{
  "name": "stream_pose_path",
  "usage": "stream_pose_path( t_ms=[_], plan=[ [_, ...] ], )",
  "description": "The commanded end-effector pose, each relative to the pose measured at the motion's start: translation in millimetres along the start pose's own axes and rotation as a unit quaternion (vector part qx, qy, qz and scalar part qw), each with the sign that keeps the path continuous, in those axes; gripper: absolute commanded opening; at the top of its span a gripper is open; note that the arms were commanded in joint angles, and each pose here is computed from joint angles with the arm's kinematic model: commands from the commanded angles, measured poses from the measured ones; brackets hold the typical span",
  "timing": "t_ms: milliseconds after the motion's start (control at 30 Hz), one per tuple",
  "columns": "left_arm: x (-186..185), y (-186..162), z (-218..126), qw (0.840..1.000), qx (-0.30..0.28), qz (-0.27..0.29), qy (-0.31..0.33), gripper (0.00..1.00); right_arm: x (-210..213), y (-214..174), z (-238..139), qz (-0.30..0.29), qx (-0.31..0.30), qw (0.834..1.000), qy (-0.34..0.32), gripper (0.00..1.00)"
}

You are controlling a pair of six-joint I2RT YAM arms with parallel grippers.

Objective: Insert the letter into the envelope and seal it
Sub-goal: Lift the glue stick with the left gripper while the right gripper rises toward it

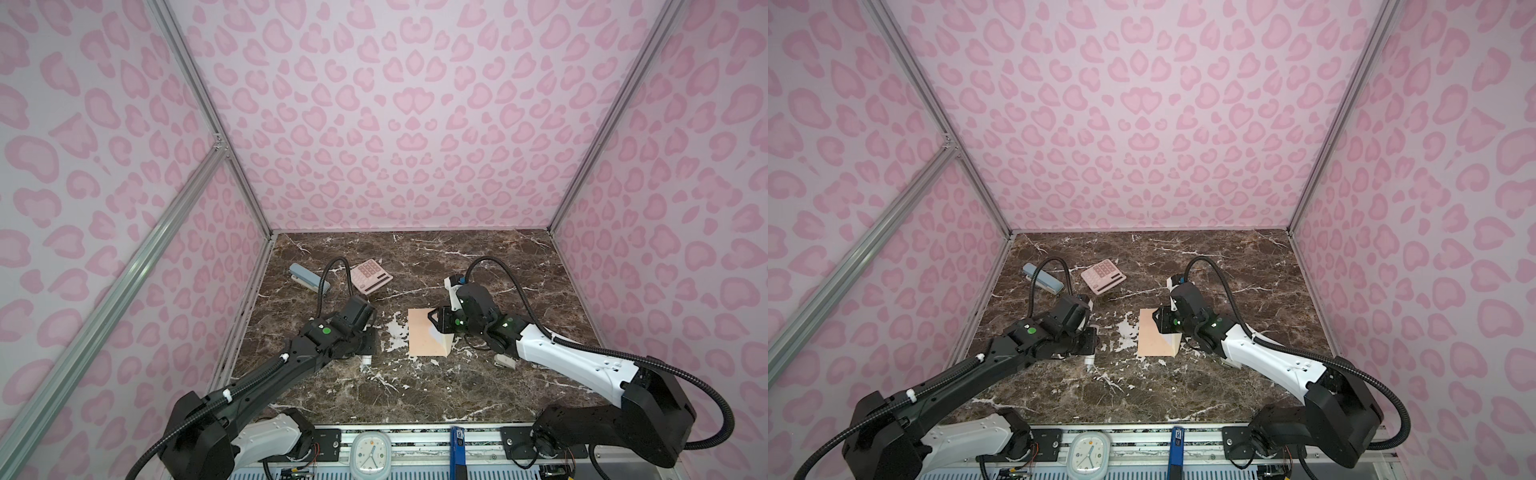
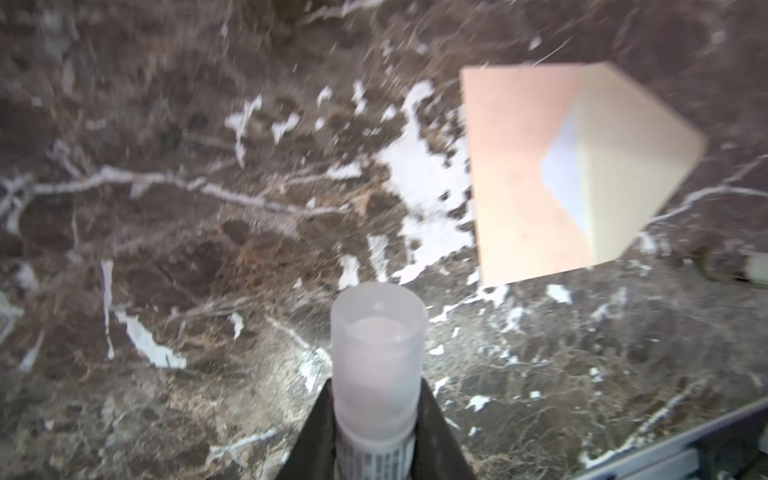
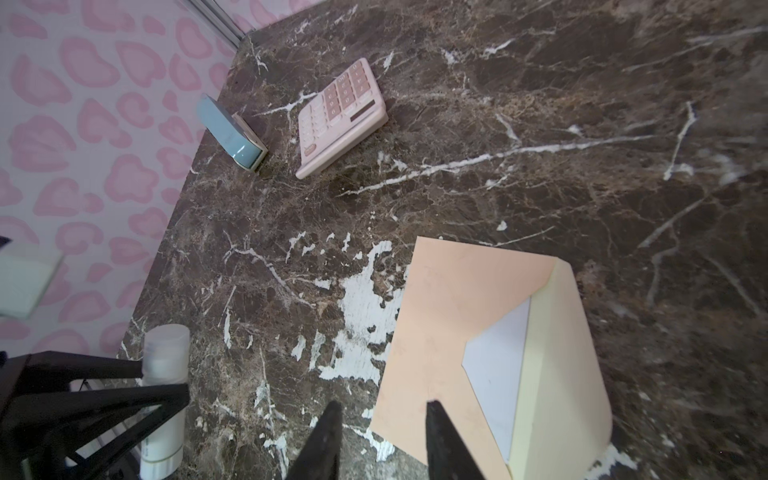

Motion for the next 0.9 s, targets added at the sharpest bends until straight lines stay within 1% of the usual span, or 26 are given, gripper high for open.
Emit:
stream_pose_path(
  t_ms=[0, 100, 233, 333, 467, 533, 667, 867],
  plan=[
    [-22.4, 26.2, -21.2, 0.992, -0.080, 0.058, -0.074, 0.20, 4.6, 9.0, -7.8, -0.008, -0.017, 1.000, 0.011, 0.37],
    [-36.6, 41.1, -38.7, 0.977, -0.147, 0.088, -0.130, 0.19, 8.6, 17.2, -16.6, -0.012, -0.034, 0.999, 0.028, 0.37],
    [-51.1, 53.2, -55.0, 0.951, -0.213, 0.125, -0.186, 0.19, 15.2, 27.9, -28.1, -0.021, -0.056, 0.996, 0.062, 0.38],
    [-58.6, 59.1, -60.7, 0.933, -0.250, 0.147, -0.215, 0.19, 26.3, 35.1, -39.6, -0.034, -0.075, 0.992, 0.099, 0.39],
    [-68.5, 65.9, -62.3, 0.913, -0.278, 0.174, -0.242, 0.20, 43.5, 46.4, -55.3, -0.039, -0.105, 0.982, 0.155, 0.44],
    [-72.9, 69.3, -61.4, 0.906, -0.286, 0.184, -0.252, 0.20, 52.8, 53.1, -62.9, -0.044, -0.114, 0.976, 0.179, 0.48],
    [-80.3, 75.1, -57.6, 0.896, -0.295, 0.200, -0.266, 0.19, 68.7, 61.1, -71.7, -0.061, -0.114, 0.972, 0.197, 0.54],
    [-85.7, 79.4, -50.8, 0.893, -0.291, 0.205, -0.274, 0.19, 80.1, 63.8, -76.7, -0.075, -0.118, 0.969, 0.203, 0.59]
  ],
)
Point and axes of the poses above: each gripper's point midway between its finger pads, its own z axis out along the fingers, its own x axis along the line the jaws close on, y = z × x, the point moved 7 cm from there along -z, back along the fingers, and after that the axes turned 1 degree about -z, right-handed, at the moved point
